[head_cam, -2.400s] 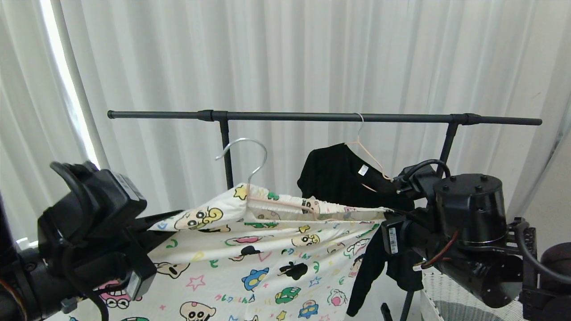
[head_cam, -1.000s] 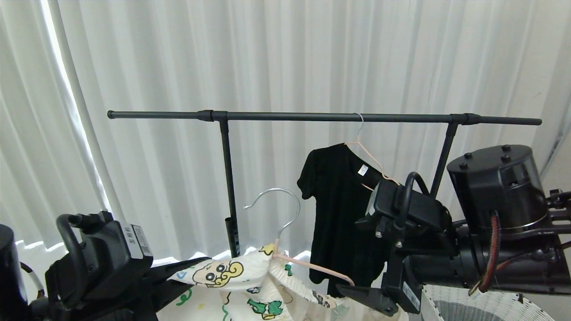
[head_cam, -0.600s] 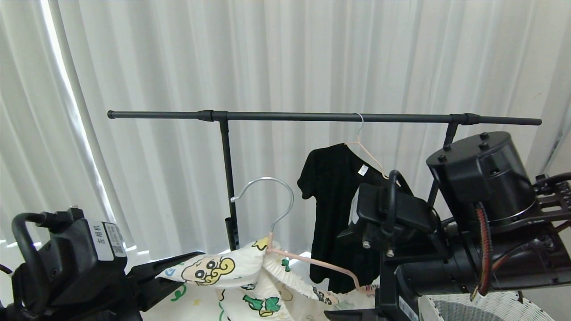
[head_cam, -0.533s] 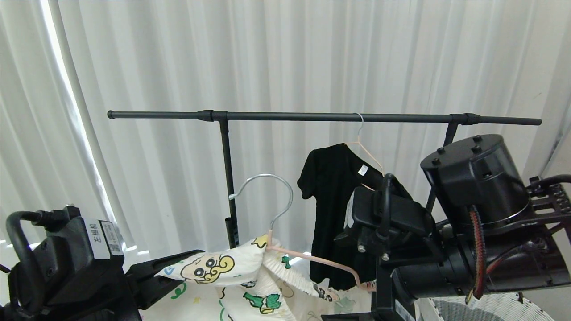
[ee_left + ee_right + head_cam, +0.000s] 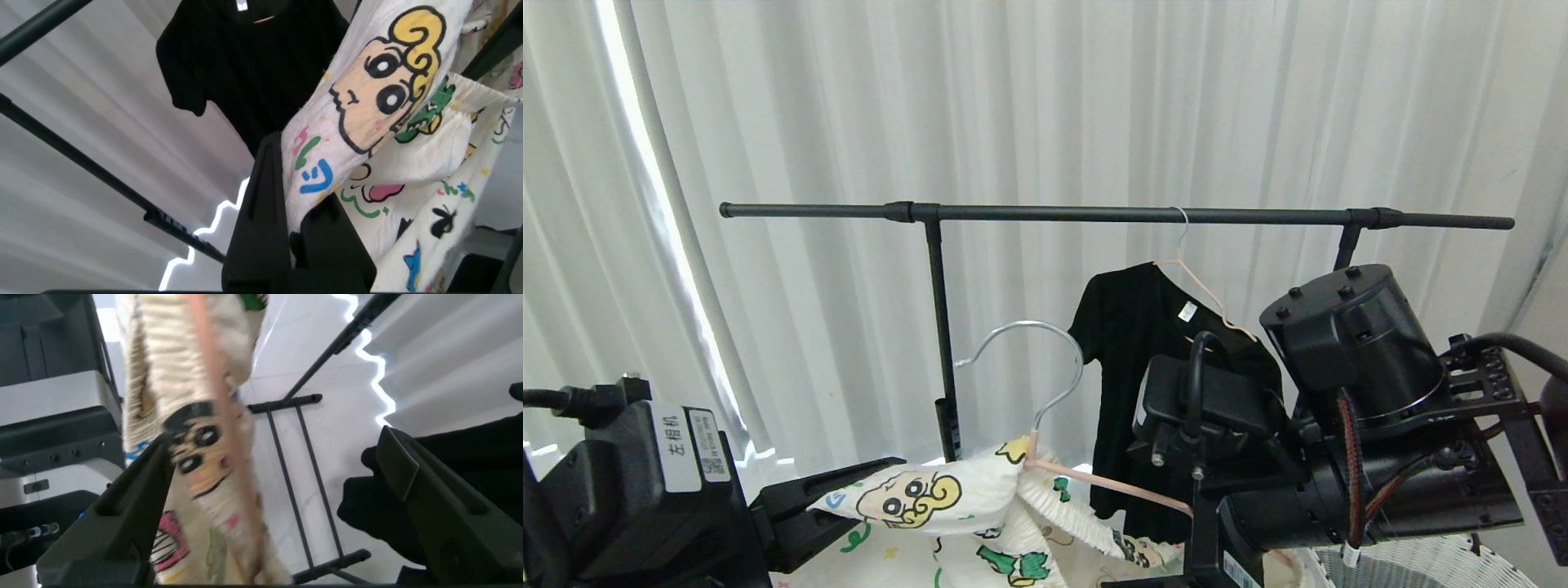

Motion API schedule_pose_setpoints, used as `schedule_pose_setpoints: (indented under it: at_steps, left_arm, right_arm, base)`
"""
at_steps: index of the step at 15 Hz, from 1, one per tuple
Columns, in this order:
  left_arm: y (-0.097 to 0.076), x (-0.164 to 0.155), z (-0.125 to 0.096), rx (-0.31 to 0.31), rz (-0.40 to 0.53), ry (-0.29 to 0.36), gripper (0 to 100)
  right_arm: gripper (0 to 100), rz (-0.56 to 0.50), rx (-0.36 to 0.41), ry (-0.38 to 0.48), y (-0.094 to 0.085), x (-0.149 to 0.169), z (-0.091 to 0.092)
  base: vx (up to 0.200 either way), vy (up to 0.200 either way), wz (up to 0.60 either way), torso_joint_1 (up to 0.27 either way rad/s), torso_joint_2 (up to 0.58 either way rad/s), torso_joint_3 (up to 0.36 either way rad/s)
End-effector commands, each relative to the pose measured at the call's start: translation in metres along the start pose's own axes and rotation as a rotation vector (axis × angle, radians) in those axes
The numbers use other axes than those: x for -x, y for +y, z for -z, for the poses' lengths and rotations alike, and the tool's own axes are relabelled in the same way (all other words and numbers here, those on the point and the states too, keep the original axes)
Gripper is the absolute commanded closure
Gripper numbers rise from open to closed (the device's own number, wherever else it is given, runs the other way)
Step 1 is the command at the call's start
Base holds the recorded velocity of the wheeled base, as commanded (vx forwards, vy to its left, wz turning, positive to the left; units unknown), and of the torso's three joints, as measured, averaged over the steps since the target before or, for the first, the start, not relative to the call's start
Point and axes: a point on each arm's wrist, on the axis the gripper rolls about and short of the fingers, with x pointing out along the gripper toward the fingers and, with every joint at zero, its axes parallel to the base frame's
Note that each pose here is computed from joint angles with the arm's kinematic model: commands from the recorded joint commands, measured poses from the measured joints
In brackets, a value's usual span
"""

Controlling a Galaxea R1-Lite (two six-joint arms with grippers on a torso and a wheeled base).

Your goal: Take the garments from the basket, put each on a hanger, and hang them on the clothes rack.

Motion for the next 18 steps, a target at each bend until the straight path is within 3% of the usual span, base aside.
schedule_pose_setpoints:
  at_steps: [1, 2, 10, 11, 15, 18]
  left_arm:
    - [-0.001, 0.000, -0.001, -0.001, 0.004, -0.005, 100]
    - [-0.001, 0.000, -0.001, -0.001, 0.004, -0.005, 100]
    - [-0.002, 0.002, -0.001, -0.004, 0.007, -0.012, 100]
    - [-0.002, 0.002, -0.001, -0.003, 0.008, -0.011, 0]
    - [-0.003, 0.004, 0.003, 0.004, 0.010, -0.003, 0]
    - [-0.005, 0.010, 0.007, 0.010, 0.001, -0.008, 0]
  right_arm:
    - [0, 0.000, -0.004, -0.001, 0.000, 0.000, 0.000]
    - [100, -0.003, -0.004, 0.000, 0.000, 0.000, 0.000]
    - [100, 0.009, 0.006, -0.026, 0.000, 0.000, -0.002]
    - [100, 0.017, 0.015, -0.050, -0.001, 0.000, -0.004]
    - [100, 0.051, 0.055, -0.104, -0.003, 0.010, -0.010]
    - [100, 0.121, 0.050, -0.107, -0.012, 0.026, -0.003]
  base:
    - [0.000, 0.000, 0.00, 0.000, 0.00, 0.000]
    - [0.000, 0.000, 0.00, 0.000, 0.00, 0.000]
    - [0.000, 0.000, 0.00, 0.000, 0.00, 0.000]
    - [0.000, 0.000, 0.00, 0.000, 0.00, 0.000]
    - [0.000, 0.000, 0.00, 0.000, 0.00, 0.000]
    - [0.000, 0.000, 0.00, 0.000, 0.00, 0.000]
